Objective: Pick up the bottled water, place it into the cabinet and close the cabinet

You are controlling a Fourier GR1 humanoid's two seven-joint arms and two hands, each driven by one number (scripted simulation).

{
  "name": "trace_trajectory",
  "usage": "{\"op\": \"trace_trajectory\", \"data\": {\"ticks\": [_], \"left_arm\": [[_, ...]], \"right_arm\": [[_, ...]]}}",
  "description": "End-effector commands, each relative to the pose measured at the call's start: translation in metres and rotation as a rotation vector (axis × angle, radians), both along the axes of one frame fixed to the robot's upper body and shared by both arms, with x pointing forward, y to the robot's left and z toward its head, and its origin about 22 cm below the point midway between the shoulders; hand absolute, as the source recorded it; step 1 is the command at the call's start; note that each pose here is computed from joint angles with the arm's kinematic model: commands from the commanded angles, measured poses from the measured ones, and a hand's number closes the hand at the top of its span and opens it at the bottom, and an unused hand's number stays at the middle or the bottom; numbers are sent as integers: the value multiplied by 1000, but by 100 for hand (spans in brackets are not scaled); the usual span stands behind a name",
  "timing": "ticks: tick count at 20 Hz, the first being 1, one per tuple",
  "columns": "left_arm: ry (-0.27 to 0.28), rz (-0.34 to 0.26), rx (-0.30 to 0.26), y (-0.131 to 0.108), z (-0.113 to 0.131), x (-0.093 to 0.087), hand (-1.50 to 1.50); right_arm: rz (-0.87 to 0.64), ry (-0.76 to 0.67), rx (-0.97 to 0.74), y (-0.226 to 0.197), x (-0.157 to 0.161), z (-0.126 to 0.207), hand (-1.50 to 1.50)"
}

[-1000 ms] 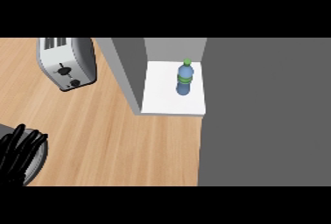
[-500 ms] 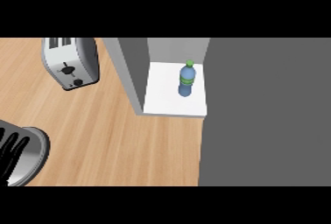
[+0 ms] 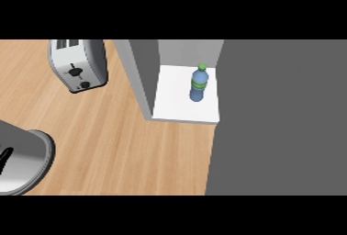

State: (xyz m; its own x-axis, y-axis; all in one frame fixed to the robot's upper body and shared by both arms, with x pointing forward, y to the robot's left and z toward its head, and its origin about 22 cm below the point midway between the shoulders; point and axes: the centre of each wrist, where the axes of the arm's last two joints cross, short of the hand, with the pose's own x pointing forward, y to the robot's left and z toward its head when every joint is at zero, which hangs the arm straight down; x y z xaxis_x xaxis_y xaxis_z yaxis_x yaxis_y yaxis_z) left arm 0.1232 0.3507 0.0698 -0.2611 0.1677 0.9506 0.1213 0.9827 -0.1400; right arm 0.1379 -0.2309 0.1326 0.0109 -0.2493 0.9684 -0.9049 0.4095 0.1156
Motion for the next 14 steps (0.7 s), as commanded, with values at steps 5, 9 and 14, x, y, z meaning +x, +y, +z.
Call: {"op": "trace_trajectory", "data": {"ticks": [5,9,14], "left_arm": [[-13,-15,-4,15,6,-5,-150],[-14,-11,4,26,9,-6,-150],[-11,-29,2,35,10,-11,-150]], "right_arm": [[-20,-156,-56,39,-2,44,150],[-40,-124,-17,61,13,48,150],[-25,-58,3,104,30,55,150]]}}
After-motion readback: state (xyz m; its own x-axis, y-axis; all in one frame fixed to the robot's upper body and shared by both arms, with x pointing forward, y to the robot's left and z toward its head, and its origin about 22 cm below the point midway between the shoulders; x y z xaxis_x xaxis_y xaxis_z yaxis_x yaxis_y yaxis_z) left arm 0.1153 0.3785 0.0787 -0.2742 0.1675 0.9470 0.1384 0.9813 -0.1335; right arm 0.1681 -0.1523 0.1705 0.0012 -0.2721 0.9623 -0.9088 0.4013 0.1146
